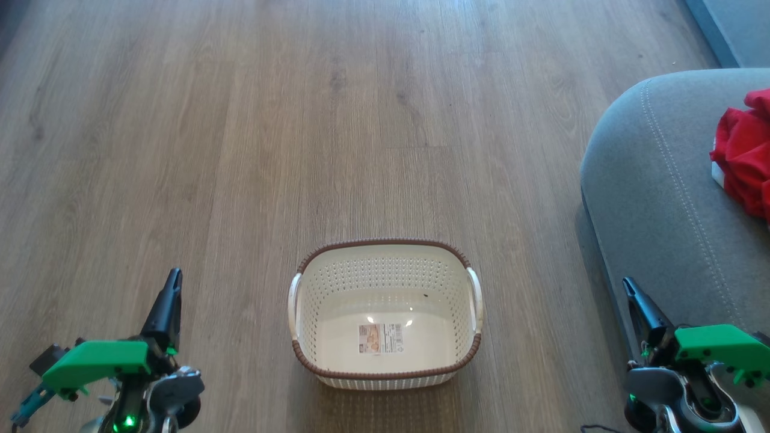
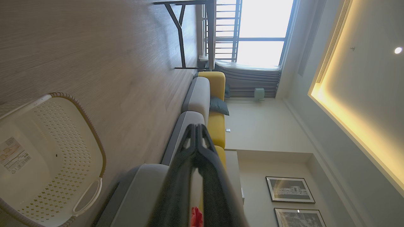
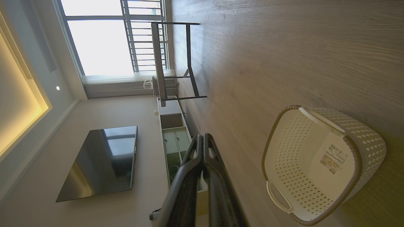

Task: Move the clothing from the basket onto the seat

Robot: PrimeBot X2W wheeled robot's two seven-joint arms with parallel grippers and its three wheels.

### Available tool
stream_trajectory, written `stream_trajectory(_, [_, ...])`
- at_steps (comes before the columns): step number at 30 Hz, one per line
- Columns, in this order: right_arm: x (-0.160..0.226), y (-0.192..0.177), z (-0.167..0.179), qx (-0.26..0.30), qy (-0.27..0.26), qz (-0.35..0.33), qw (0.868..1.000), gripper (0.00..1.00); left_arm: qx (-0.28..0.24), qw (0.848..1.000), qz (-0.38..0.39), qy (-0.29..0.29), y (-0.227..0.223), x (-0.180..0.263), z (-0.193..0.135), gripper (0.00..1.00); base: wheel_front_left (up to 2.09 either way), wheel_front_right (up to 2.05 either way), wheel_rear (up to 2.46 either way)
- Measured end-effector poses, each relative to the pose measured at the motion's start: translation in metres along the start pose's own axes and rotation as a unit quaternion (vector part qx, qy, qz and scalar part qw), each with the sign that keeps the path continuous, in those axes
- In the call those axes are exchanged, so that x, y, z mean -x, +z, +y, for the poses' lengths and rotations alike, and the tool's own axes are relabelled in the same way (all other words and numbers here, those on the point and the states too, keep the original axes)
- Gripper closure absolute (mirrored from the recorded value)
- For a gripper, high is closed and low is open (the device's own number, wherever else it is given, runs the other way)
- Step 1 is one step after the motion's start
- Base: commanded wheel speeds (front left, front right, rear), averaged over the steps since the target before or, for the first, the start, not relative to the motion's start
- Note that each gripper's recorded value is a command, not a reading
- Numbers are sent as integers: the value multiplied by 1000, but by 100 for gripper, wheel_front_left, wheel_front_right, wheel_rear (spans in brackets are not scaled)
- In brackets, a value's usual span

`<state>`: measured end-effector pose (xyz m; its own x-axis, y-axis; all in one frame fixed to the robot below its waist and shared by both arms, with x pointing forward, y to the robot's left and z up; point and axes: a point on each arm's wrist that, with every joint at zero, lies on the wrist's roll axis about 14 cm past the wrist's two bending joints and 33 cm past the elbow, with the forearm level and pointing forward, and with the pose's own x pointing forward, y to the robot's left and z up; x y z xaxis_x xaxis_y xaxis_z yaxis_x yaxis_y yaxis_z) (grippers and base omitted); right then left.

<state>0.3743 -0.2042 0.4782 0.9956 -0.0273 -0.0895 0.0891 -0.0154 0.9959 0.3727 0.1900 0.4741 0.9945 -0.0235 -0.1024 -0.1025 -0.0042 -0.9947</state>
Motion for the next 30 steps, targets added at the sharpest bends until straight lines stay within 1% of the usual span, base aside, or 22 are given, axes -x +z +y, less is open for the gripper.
stream_trajectory(30, [0, 0, 0, 0, 0, 0, 1000, 100, 0, 1000, 0, 0, 0, 0, 0, 100, 0, 0, 0])
